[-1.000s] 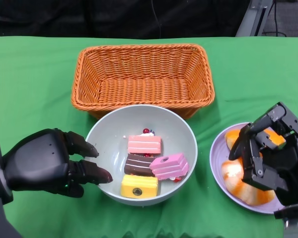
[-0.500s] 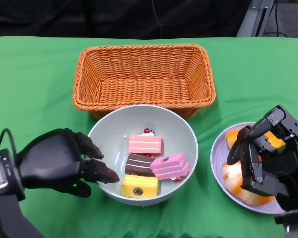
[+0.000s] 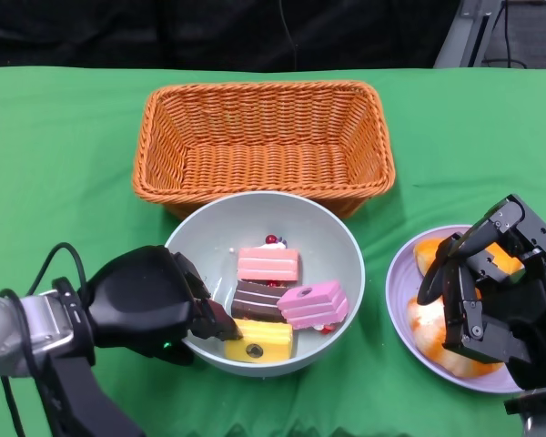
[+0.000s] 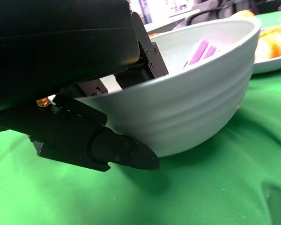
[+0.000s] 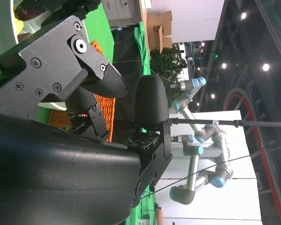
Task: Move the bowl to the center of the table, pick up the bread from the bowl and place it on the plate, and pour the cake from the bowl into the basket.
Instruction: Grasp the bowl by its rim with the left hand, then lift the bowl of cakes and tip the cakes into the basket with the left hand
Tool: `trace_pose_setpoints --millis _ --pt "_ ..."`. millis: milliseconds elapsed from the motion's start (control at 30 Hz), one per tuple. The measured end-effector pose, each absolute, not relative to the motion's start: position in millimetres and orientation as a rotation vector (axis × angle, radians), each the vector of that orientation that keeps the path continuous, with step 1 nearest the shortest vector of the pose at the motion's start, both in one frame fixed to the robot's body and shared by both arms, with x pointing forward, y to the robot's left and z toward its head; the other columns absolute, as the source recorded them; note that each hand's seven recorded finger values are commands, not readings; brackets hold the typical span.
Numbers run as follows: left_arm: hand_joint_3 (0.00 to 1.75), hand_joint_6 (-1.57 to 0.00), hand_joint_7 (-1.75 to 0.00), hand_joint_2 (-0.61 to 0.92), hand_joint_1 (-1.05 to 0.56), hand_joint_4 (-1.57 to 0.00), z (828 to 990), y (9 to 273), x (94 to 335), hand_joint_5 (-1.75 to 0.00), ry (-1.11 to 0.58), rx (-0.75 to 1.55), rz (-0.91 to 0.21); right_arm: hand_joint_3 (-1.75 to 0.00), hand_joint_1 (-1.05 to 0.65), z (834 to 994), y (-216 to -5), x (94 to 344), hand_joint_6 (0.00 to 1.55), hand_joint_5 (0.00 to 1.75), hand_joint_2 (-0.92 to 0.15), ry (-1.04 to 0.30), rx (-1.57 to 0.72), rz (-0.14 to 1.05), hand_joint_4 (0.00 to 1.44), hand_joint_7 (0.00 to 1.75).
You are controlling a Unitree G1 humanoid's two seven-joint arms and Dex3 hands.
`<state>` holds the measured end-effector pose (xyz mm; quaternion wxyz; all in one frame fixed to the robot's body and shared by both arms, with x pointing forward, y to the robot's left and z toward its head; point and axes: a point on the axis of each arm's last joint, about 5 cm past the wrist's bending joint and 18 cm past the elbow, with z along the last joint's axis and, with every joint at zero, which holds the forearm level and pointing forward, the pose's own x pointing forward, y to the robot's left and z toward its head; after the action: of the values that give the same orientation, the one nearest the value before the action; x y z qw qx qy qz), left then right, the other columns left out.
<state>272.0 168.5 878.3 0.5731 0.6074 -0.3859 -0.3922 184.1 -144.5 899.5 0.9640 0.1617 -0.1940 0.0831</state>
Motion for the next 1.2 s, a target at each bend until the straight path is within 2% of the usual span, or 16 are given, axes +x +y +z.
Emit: trace_pose_setpoints --millis 100,200,233,267,300,367,400,433,500,533,567,633,700,767,1200 --pt "0.1 -0.9 -0.02 0.92 -0.4 -0.96 872.6 166.0 272.0 -0.03 -0.899 1.415 -0.901 -1.42 -0.11 899.5 -144.5 184.0 0.46 1.75 -0.43 -0.393 0.327 0.168 0.77 1.75" --pt "0.07 -1.02 -0.07 0.92 -0.38 -1.06 870.1 164.9 273.5 -0.08 -0.915 1.414 -0.893 -1.42 -0.11 899.3 -144.6 183.7 0.45 1.75 -0.43 -0.392 0.331 0.168 0.76 1.74" --pt "0.03 -1.11 -0.07 0.91 -0.36 -1.06 868.7 164.9 273.5 -0.37 -0.92 1.41 -0.889 -1.42 -0.1 899.2 -144.6 183.6 0.45 1.75 -0.43 -0.392 0.333 0.167 0.76 1.74" --pt "0.02 -1.15 -0.06 0.9 -0.35 -0.97 867.3 165.3 273.2 -0.63 -0.926 1.403 -0.883 -1.42 -0.1 899.1 -144.7 183.5 0.46 1.75 -0.43 -0.392 0.334 0.167 0.76 1.74" --pt "0.01 -1.2 -0.06 0.89 -0.33 -0.87 866.4 165.6 273.3 -1.07 -0.927 1.396 -0.877 -1.42 -0.1 899.0 -144.7 183.4 0.46 1.75 -0.43 -0.392 0.335 0.166 0.76 1.74" --pt "0.0 -1.24 -0.08 0.88 -0.32 -0.78 865.1 165.8 273.6 -1.42 -0.931 1.384 -0.873 -1.42 -0.1 898.9 -144.6 183.3 0.46 1.75 -0.42 -0.392 0.339 0.165 0.76 1.74" --pt "0.0 -1.25 -0.09 0.88 -0.31 -0.75 864.4 166.0 273.6 -1.5 -0.932 1.378 -0.869 -1.42 -0.09 898.9 -144.6 183.2 0.46 1.75 -0.42 -0.391 0.341 0.165 0.75 1.73" --pt "0.0 -1.23 -0.18 0.88 -0.3 -0.72 863.9 165.9 273.6 -1.59 -0.934 1.373 -0.866 -1.43 -0.08 898.9 -144.6 183.2 0.46 1.75 -0.43 -0.389 0.342 0.165 0.74 1.73" --pt "0.0 -1.0 -0.68 0.89 -0.29 -0.69 862.7 166.3 273.3 -1.67 -0.934 1.363 -0.859 -1.43 -0.08 898.8 -144.5 183.2 0.46 1.75 -0.43 -0.386 0.343 0.166 0.74 1.73" --pt "0.01 -0.82 -1.09 0.91 -0.28 -0.67 861.8 166.5 272.9 -1.71 -0.934 1.356 -0.852 -1.43 -0.08 898.8 -144.6 183.2 0.46 1.75 -0.43 -0.386 0.343 0.166 0.73 1.72" --pt "0.02 -0.73 -1.28 0.91 -0.28 -0.67 861.0 166.7 272.5 -1.73 -0.934 1.348 -0.843 -1.43 -0.08 898.8 -144.6 183.2 0.46 1.75 -0.43 -0.386 0.343 0.166 0.73 1.72" --pt "0.04 -0.61 -1.55 0.92 -0.26 -0.67 859.8 167.5 271.8 -1.74 -0.936 1.338 -0.834 -1.43 -0.08 898.7 -144.6 183.2 0.46 1.75 -0.43 -0.384 0.343 0.166 0.73 1.72" --pt "0.06 -0.55 -1.68 0.92 -0.24 -0.68 858.4 168.3 270.8 -1.75 -0.937 1.325 -0.827 -1.43 -0.08 898.2 -144.5 183.2 0.46 1.75 -0.44 -0.375 0.345 0.167 0.72 1.72" --pt "0.09 -0.5 -1.73 0.92 -0.22 -0.68 857.4 169.0 269.8 -1.75 -0.937 1.31 -0.825 -1.44 -0.06 897.8 -144.4 183.0 0.46 1.75 -0.44 -0.369 0.347 0.168 0.73 1.71" --pt "0.2 -0.46 -1.75 0.92 -0.16 -0.67 855.3 170.6 265.1 -1.75 -0.918 1.213 -0.81 -1.45 -0.03 897.9 -144.3 183.0 0.48 1.75 -0.44 -0.36 0.351 0.169 0.74 1.67"
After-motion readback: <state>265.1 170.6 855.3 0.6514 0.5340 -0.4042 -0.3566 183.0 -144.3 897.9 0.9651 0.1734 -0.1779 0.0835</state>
